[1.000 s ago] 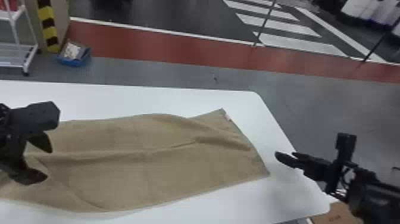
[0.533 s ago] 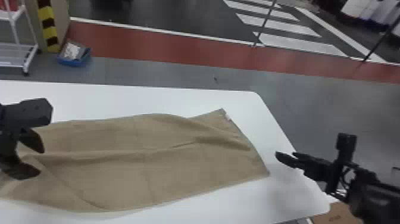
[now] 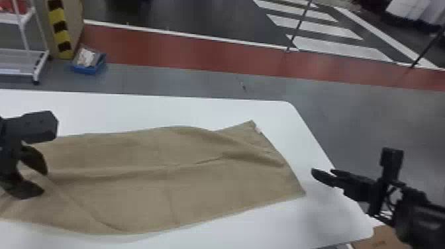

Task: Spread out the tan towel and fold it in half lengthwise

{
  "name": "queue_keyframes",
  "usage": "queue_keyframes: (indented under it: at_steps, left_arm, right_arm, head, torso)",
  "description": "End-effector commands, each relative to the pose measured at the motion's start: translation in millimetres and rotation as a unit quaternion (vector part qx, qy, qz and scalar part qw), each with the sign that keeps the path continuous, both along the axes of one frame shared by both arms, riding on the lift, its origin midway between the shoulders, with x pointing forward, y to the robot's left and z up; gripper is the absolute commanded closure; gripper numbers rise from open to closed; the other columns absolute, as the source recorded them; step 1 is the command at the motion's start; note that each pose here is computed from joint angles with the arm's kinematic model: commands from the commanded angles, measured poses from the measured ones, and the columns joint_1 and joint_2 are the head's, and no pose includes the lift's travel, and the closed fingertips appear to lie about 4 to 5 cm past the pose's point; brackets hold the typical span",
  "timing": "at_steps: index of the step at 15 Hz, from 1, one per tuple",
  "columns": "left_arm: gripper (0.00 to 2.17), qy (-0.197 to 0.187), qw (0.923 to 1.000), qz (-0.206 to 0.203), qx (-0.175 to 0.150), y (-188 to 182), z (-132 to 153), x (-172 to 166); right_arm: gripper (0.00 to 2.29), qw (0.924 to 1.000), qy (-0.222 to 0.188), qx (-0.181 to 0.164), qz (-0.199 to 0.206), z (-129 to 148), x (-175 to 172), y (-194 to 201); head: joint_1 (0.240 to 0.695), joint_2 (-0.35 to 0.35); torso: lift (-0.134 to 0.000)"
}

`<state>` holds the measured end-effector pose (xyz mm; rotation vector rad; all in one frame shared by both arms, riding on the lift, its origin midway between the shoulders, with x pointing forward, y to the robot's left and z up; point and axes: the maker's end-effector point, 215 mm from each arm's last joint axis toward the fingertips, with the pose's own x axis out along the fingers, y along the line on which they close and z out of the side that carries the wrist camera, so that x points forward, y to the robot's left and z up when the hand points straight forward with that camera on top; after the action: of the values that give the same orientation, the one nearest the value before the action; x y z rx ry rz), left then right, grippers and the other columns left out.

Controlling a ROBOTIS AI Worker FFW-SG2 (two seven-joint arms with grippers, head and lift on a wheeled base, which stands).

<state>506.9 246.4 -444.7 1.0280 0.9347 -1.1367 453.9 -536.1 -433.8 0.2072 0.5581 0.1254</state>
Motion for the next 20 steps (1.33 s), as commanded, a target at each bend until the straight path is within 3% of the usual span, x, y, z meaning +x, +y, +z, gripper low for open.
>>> queue_keyframes:
  at_steps: [1,6,7,10,11,15,18,19,20]
  left_arm:
    - [0.64,0.008,1.0,0.001,0.003,2,-3,-3]
    - [0.67,0.001,1.0,0.002,0.002,3,2,-2]
    - [0.82,0.0,1.0,0.002,0.003,4,3,-2]
    - [0.92,-0.007,1.0,0.007,0.001,8,8,-1]
    - [1.05,-0.01,0.9999,0.008,-0.001,8,10,-1]
    - [1.06,-0.017,0.9998,0.011,0.001,18,15,-3]
    - [1.06,-0.039,0.999,0.018,-0.005,27,32,-4]
    - [1.07,-0.047,0.9987,0.017,-0.005,28,38,-5]
    - [1.06,-0.049,0.9986,0.017,-0.006,29,39,-7]
  right_arm:
    - [0.06,1.0,0.0,0.0,0.0,0,0,0]
    - [0.06,1.0,0.001,0.0,-0.001,-1,-1,0]
    - [0.06,1.0,0.001,0.0,0.0,0,-1,-1]
    - [0.06,1.0,-0.001,0.0,0.001,1,1,0]
    - [0.06,1.0,-0.001,-0.001,0.001,1,2,1]
    - [0.06,1.0,0.002,-0.003,0.005,0,4,3]
    - [0.06,0.998,0.005,-0.049,0.041,9,10,17]
    - [0.06,0.993,0.007,-0.086,0.081,16,12,32]
    - [0.06,0.9833,0.006,-0.13,0.127,25,14,49]
  head:
    - [0.695,-0.325]
    - [0.695,-0.321]
    - [0.695,-0.321]
    - [0.695,-0.32]
    - [0.695,-0.319]
    - [0.695,-0.307]
    - [0.695,-0.299]
    - [0.695,-0.292]
    - [0.695,-0.285]
  torso:
    - [-0.12]
    - [-0.12]
    - [-0.12]
    - [-0.12]
    - [-0.12]
    - [-0.12]
    - [-0.12]
    - [-0.12]
    - [-0.12]
